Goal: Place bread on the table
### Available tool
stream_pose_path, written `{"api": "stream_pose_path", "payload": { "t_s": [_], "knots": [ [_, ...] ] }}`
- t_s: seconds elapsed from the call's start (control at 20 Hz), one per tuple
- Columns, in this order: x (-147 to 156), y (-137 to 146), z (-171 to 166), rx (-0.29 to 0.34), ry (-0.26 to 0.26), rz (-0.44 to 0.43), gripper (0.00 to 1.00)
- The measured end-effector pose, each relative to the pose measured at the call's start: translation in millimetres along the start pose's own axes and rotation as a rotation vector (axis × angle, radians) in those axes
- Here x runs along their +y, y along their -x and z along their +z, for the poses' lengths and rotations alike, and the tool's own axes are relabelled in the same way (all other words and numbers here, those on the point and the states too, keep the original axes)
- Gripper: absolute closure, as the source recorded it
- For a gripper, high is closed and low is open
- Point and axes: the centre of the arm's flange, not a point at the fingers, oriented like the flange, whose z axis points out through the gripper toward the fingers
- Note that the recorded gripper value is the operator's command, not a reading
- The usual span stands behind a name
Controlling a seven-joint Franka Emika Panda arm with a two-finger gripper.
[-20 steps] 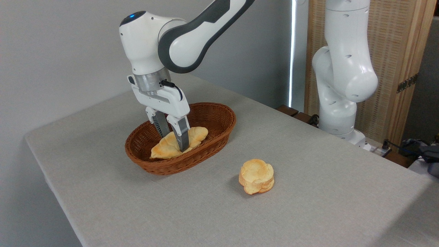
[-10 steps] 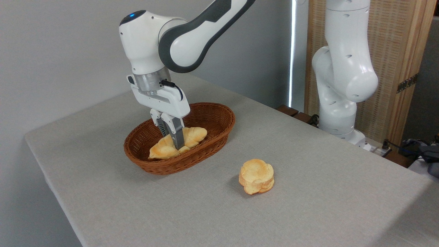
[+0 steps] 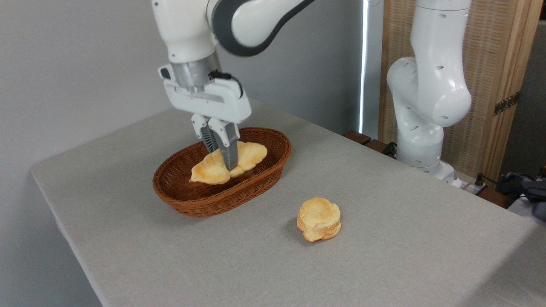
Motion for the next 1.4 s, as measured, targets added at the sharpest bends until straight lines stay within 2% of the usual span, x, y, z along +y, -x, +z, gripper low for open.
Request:
{"api": "stream_pose_path", "payload": {
  "t_s": [0.15, 0.2, 0.25, 0.3, 0.35, 0.5, 0.75, 1.15, 1.25, 1.4],
  "knots": [
    [-35, 27, -32, 0.026, 0.016, -0.037, 0.81],
    [-44, 34, -41, 0.028, 0.022, -0.041, 0.70],
    [-54, 41, -50, 0.032, 0.027, -0.043, 0.43],
    [-63, 46, -58, 0.041, 0.030, -0.044, 0.06],
    [-72, 53, -67, 0.056, 0.032, -0.042, 0.00],
    [-96, 74, -83, 0.083, 0.044, -0.053, 0.00],
    [-147, 105, -102, 0.132, 0.043, -0.150, 0.00],
    [-157, 110, -105, 0.139, 0.042, -0.165, 0.00],
    [-160, 112, -104, 0.141, 0.040, -0.113, 0.00],
    [-161, 113, -104, 0.143, 0.030, 0.024, 0.00]
  ]
}}
